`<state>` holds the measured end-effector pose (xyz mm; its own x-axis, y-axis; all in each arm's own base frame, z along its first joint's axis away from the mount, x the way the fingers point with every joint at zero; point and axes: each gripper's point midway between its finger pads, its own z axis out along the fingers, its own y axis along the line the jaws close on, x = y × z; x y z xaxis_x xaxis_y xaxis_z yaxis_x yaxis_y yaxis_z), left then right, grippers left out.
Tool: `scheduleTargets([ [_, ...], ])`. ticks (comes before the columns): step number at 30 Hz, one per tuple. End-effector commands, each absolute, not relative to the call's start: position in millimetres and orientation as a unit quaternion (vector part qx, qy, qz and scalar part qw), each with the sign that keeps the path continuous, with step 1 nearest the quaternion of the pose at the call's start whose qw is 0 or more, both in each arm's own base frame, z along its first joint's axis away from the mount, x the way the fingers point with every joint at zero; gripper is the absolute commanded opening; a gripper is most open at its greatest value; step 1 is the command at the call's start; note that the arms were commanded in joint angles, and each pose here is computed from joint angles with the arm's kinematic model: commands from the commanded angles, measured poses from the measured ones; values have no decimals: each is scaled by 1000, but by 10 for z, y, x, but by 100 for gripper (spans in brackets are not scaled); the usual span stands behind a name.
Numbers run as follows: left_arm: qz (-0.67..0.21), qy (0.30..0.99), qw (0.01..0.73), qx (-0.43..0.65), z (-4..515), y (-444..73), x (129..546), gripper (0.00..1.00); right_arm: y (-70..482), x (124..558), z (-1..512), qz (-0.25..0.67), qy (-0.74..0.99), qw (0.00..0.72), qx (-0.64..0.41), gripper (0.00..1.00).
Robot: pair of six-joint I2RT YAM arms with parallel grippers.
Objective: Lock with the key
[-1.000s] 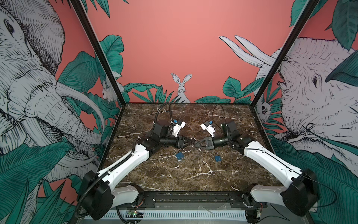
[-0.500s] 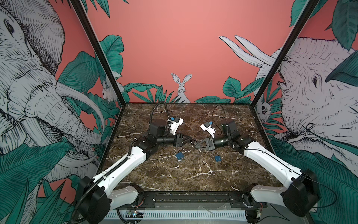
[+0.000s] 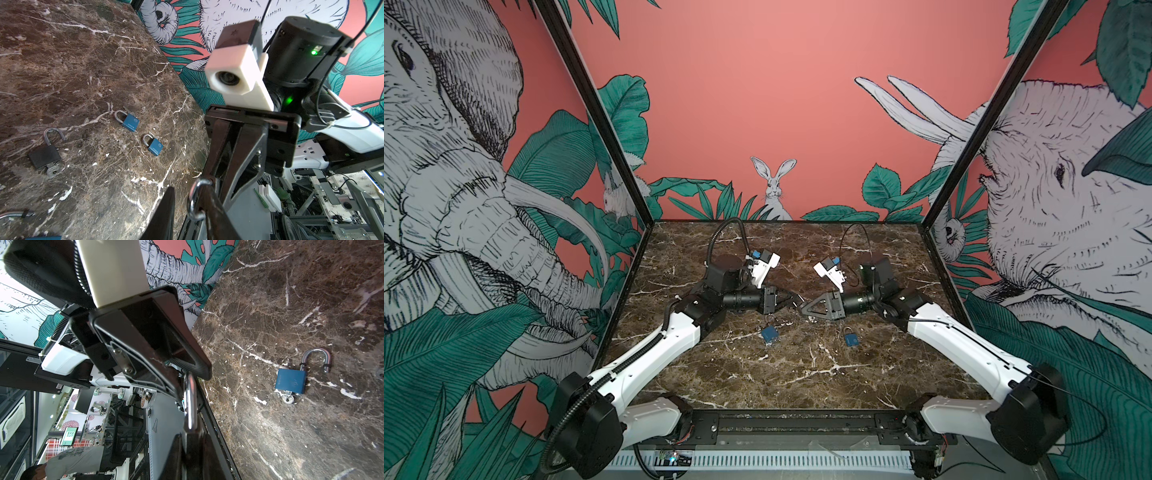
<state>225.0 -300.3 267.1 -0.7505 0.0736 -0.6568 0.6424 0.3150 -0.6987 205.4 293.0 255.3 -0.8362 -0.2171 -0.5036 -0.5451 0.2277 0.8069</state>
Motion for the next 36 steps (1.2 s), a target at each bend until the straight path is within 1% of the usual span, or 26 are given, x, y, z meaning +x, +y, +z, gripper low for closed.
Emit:
scheduleTargets([
  [1, -546, 758, 266, 238, 2694, -3006, 2235, 24, 2940, 2032, 2666, 586, 750, 158, -262, 0],
  [11, -546, 759, 263, 236, 2660, -3022, 2258, 10, 2941, 2021, 2699, 593, 745, 158, -262, 0],
  [13, -546, 760, 263, 235, 2655, -3026, 2266, 4, 2938, 2008, 2696, 595, 744, 155, -261, 0],
  [16, -546, 760, 262, 235, 2642, -3029, 2269, 0, 2935, 1995, 2701, 596, 743, 156, -263, 0],
  [27, -552, 760, 251, 235, 2618, -3043, 2244, 0, 2945, 1970, 2777, 612, 729, 156, -263, 0],
  [36, -571, 750, 236, 234, 2593, -3063, 2181, 0, 2960, 2011, 2870, 621, 721, 171, -257, 0],
])
